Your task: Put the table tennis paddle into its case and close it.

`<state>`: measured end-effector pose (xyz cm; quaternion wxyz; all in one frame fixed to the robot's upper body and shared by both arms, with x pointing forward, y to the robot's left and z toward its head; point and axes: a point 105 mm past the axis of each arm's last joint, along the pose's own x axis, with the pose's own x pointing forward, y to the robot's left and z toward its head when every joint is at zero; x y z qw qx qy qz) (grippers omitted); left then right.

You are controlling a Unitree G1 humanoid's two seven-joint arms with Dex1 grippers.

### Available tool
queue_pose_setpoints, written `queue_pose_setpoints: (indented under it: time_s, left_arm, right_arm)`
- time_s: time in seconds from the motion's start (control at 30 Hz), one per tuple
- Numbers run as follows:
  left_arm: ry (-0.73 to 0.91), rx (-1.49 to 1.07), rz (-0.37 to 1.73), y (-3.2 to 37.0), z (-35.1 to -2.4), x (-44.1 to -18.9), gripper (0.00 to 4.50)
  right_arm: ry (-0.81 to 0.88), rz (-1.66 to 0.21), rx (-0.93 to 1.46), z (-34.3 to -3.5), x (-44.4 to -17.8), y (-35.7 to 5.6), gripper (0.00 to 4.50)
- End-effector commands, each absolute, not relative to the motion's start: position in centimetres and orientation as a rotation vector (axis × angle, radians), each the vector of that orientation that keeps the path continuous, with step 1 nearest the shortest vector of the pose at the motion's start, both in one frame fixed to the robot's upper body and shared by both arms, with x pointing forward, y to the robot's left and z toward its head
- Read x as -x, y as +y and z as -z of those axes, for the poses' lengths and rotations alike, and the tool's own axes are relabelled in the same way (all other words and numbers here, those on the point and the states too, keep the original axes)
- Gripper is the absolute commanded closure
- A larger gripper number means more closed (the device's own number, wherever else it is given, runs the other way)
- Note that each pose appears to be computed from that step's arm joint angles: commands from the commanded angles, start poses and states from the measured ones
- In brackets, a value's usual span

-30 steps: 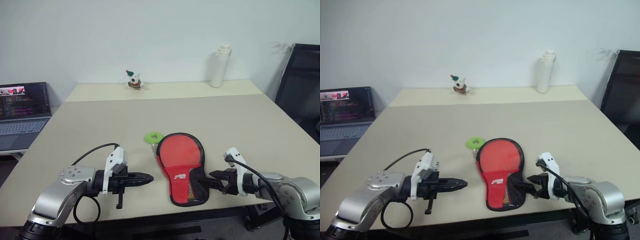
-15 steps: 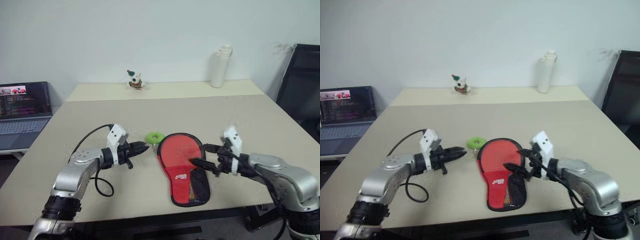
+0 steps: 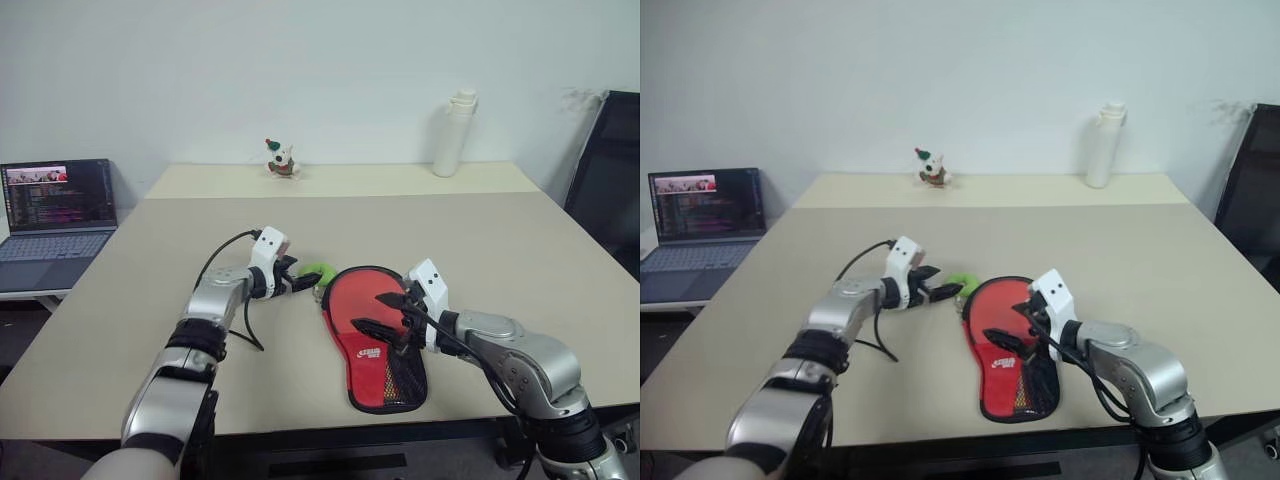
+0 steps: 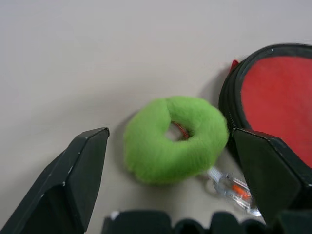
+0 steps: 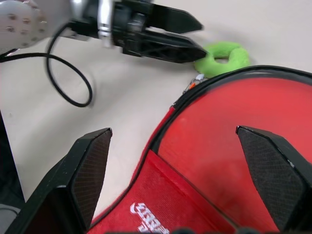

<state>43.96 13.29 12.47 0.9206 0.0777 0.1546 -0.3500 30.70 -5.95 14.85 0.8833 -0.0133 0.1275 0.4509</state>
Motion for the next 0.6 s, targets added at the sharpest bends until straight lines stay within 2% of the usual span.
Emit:
queue_pose_setpoints:
  time_s: [0.03, 0.3, 0.6]
  left_arm:
    - [0.350, -0.205, 0.713, 13.0, -12.0, -44.5, 0.04]
    - [0.425, -0.279, 0.723, 13.9, -9.9, -43.9, 0.04]
    - [0.410, -0.225, 0.726, 14.7, -9.2, -43.4, 0.04]
  right_arm:
    - [0.201, -0.941, 0.041, -16.0, -30.7, -5.4, 0.00]
    - [0.188, -0.901, 0.034, -16.0, -30.9, -5.4, 0.00]
    - [0.168, -0.890, 0.054, -16.1, -31.6, -5.2, 0.00]
